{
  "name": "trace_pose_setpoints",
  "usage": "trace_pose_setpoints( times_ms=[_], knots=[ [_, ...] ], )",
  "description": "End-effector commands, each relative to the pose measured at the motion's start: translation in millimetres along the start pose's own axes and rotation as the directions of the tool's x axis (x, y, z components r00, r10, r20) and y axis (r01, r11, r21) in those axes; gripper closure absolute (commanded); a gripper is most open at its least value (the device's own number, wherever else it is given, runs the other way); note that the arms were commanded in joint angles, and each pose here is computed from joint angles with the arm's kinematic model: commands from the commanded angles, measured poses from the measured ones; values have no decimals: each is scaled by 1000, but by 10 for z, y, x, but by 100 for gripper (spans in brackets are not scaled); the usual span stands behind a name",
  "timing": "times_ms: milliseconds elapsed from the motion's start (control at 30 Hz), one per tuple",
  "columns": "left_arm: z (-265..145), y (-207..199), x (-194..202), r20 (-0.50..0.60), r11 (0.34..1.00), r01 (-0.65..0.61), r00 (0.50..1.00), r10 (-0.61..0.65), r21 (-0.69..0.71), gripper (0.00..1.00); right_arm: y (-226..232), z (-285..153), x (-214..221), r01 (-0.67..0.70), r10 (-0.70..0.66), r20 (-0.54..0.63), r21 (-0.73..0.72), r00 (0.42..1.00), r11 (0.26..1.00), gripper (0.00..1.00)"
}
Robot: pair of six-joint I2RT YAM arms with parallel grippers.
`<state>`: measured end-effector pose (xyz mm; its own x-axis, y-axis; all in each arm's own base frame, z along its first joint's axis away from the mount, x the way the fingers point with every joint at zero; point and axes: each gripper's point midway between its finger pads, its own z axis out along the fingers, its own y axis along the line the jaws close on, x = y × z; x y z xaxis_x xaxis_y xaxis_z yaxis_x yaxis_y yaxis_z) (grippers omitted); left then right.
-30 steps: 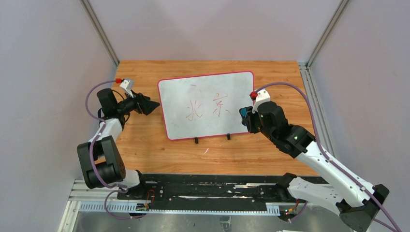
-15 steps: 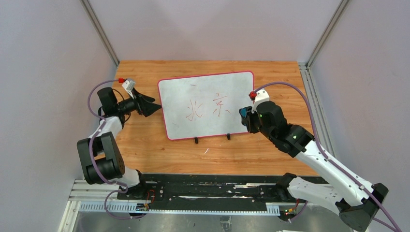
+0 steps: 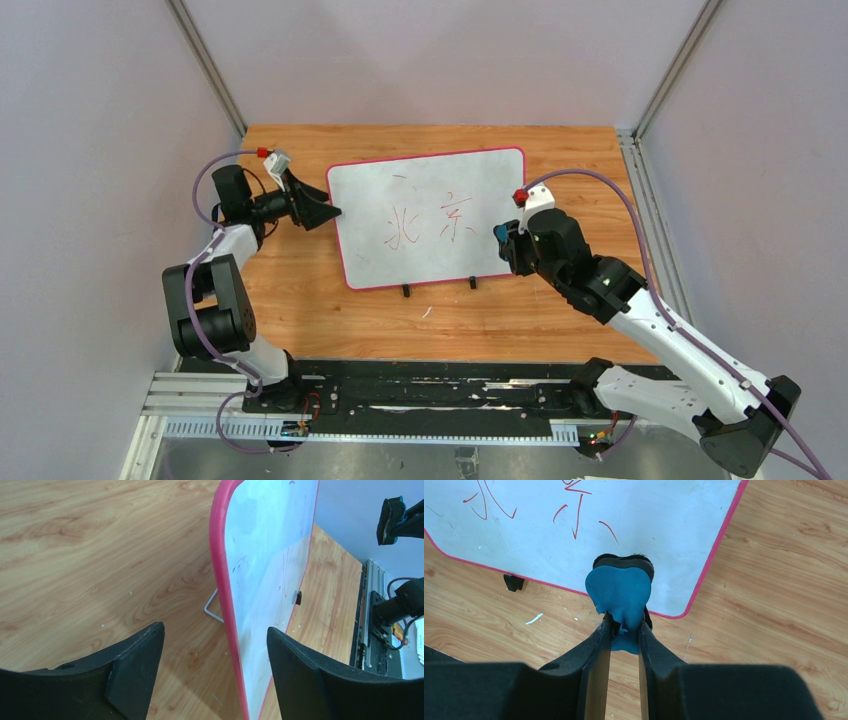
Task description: Erase the whiteboard
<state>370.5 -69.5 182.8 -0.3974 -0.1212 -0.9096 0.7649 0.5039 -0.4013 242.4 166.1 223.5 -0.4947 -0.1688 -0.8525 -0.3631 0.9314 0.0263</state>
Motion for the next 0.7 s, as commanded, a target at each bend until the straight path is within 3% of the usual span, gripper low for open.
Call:
trace_pose_setpoints(
  times_ms=[0, 467, 667],
  knots=[
    [89, -20, -139, 2, 999, -47, 999, 47, 14, 21, 7, -62, -118, 13, -13, 32, 7, 999, 1000, 99],
    [317, -110, -188, -16, 997, -63, 998, 64, 48, 29, -20, -80, -108, 15, -16, 36, 15, 999, 1000, 99],
    [328, -114, -206, -15, 997, -67, 998, 68, 47, 41, -32, -82, -98, 16, -17, 34, 20, 999, 1000, 99]
  ],
)
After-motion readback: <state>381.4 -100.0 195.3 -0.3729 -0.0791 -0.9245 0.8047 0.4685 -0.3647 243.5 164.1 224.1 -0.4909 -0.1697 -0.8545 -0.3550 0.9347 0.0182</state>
